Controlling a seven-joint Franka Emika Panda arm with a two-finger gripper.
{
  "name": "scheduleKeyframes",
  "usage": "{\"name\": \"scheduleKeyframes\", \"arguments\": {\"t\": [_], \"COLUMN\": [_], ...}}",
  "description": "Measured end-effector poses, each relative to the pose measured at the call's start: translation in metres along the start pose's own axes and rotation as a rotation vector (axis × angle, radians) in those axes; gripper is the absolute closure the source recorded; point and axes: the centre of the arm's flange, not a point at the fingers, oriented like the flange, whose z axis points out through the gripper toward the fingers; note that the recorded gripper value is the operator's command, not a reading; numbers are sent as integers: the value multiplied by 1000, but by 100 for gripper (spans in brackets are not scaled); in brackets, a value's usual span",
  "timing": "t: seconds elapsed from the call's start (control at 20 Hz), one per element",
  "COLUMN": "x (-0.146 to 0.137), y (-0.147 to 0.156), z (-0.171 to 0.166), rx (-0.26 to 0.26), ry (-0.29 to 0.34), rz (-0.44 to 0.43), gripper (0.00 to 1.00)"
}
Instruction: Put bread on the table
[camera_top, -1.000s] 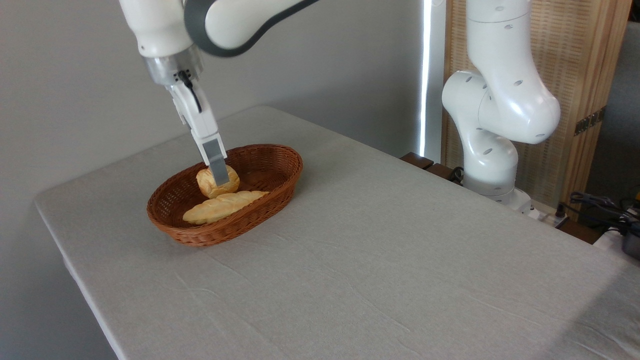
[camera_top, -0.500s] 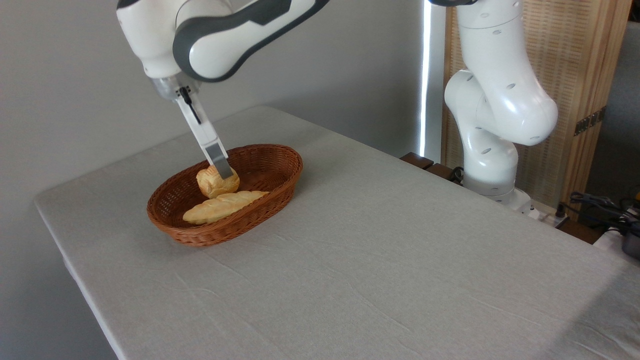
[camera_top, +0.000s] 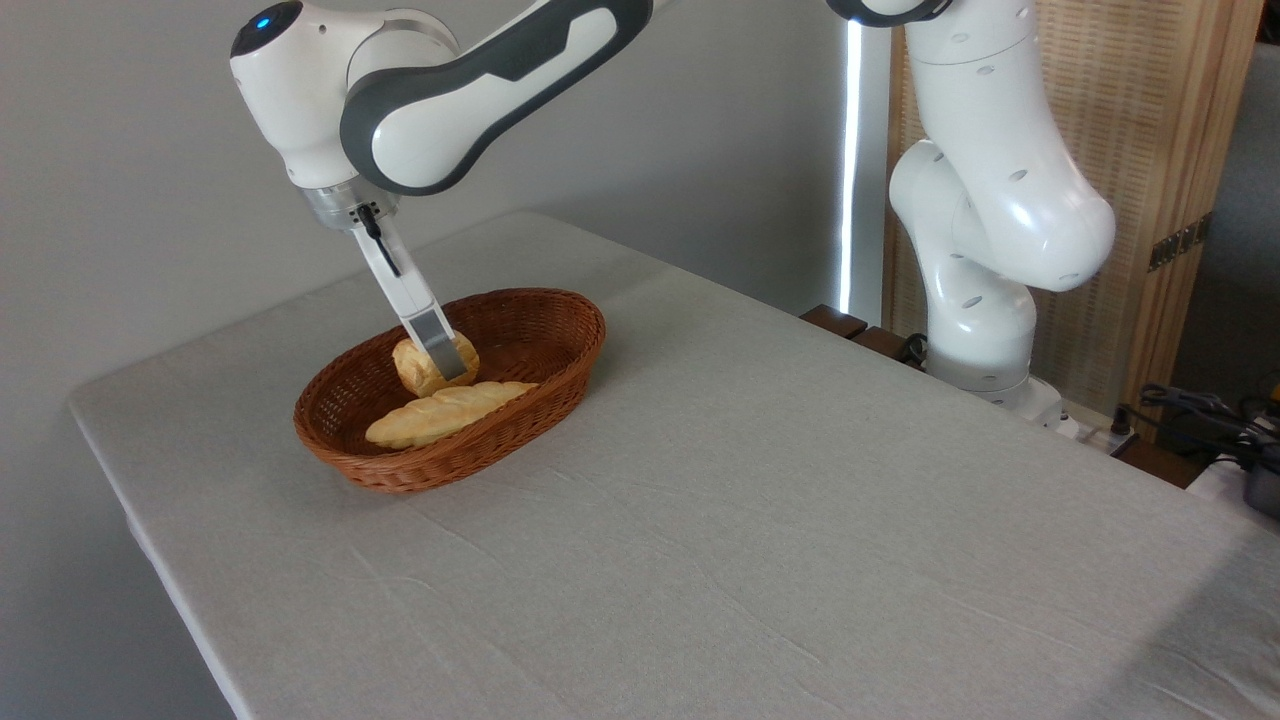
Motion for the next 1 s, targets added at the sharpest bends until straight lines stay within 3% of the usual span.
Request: {"name": "scheduleKeyframes", "arguments": {"t": [0.4, 0.6, 0.85, 1.0], "x": [-5, -19, -88, -129], "y": [-12, -22, -49, -86], "z": [-4, -40, -117, -130], "rx": [14, 60, 129, 153], "ry": [8, 52, 95, 97], "rz": [-19, -51, -173, -267], "gripper": [78, 75, 70, 65]}}
